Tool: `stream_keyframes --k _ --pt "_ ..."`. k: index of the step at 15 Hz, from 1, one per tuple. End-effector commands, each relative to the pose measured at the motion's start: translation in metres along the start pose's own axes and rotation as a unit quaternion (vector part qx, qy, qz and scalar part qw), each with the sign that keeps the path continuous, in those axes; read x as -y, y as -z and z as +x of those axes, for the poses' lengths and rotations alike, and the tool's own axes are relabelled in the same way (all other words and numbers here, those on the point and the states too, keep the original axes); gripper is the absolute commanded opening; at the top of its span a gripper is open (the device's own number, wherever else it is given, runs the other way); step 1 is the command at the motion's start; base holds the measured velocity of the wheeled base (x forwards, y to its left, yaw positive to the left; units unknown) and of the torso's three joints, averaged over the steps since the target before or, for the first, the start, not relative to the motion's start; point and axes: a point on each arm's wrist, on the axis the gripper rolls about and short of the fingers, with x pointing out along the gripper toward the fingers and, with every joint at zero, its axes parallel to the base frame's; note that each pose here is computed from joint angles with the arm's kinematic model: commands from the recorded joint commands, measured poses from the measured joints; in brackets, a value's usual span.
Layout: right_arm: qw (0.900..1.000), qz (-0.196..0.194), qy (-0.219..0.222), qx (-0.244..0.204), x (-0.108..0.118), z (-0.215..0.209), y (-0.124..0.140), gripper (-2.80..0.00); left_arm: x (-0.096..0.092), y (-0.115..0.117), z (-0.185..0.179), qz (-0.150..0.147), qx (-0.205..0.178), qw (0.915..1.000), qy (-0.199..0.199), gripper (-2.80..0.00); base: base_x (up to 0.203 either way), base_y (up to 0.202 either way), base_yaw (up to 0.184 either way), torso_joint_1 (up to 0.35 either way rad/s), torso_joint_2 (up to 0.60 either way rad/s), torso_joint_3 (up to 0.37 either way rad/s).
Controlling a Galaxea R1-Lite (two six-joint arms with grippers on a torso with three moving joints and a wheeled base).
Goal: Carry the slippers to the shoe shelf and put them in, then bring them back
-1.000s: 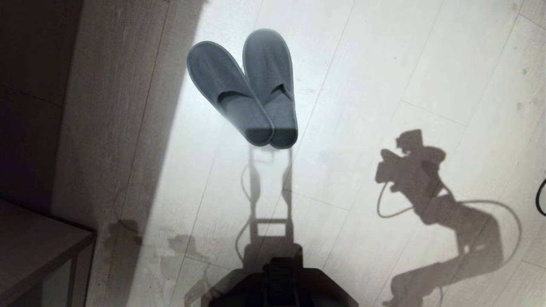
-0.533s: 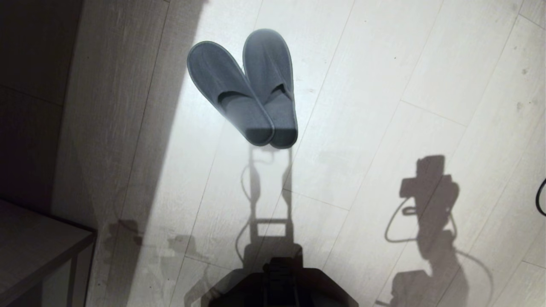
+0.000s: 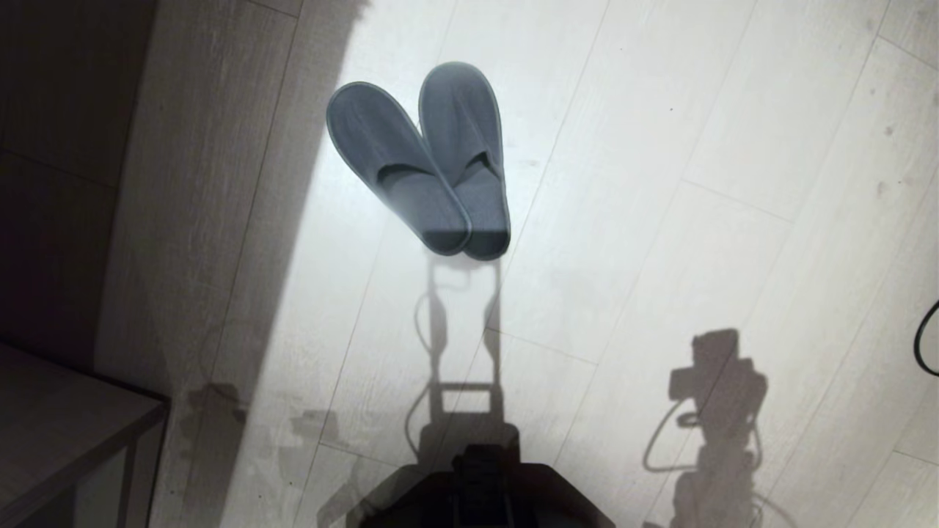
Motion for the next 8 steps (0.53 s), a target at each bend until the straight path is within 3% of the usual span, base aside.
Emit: stream_keyframes --k 1,4,8 --pt "1.000 -0.002 0.002 -0.007 -0.001 -0.006 0.029 -2.80 0.000 0.000 0.000 -0.001 0.001 1.0000 -0.001 -2.80 0.000 0.000 0.000 0.002 0.00 0.178" --pt "0.999 -0.010 0.009 -0.039 -0.001 0.001 0.066 -2.80 0.000 0.000 0.000 -0.001 0.001 1.0000 -0.001 -2.80 0.000 0.000 0.000 0.002 0.00 0.197" --pt "0.996 -0.031 0.014 -0.083 -0.001 0.000 0.079 -2.80 0.000 0.000 0.000 -0.001 0.001 1.0000 -0.001 -2.80 0.000 0.000 0.000 0.002 0.00 0.205"
